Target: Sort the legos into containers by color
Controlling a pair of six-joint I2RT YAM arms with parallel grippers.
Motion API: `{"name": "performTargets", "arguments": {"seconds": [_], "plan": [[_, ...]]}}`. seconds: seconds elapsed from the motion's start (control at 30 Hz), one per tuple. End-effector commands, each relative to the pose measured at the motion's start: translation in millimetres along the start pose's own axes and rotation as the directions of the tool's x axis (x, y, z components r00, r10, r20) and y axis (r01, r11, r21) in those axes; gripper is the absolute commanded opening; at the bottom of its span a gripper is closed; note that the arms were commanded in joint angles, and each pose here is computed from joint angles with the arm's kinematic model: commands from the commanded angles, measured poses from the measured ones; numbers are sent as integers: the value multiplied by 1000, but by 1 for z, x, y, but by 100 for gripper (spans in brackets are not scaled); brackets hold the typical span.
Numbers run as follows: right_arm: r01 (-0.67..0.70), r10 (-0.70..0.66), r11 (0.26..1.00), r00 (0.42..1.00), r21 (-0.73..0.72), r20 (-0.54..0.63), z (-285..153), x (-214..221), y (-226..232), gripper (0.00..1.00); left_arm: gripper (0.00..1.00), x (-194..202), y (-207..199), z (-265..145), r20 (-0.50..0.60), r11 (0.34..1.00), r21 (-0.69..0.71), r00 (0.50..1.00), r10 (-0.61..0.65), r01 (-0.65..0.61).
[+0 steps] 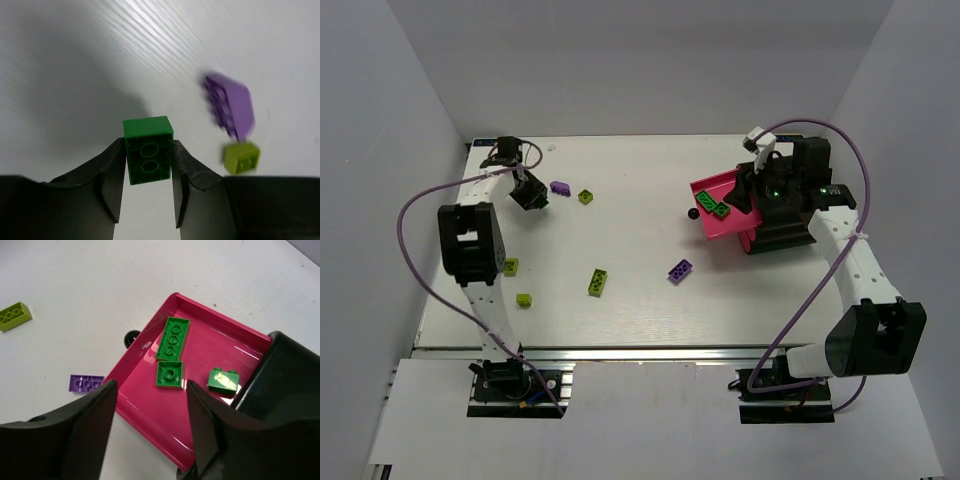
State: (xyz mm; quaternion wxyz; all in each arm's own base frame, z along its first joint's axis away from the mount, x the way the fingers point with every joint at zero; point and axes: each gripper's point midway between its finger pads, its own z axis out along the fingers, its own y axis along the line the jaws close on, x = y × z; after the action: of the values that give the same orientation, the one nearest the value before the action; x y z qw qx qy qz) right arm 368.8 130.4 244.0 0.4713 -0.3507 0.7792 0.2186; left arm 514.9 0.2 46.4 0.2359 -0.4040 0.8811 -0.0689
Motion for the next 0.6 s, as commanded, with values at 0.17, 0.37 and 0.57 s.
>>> {"name": "performTargets", "arguments": {"seconds": [0.17,0.37,0.57], "plan": [[57,-60,998,989,26,133,-16,-37,6,1,1,76,-154,-204,177,433,832,905,386,-347],[4,-23,989,991,148,130,-20,-42,-15,0,2,162,-226,-247,164,194,936,853,496,-292],[17,-44,983,988,182,147,-29,-45,-15,15,4,232,-295,-256,151,106,962,813,563,-252]]}}
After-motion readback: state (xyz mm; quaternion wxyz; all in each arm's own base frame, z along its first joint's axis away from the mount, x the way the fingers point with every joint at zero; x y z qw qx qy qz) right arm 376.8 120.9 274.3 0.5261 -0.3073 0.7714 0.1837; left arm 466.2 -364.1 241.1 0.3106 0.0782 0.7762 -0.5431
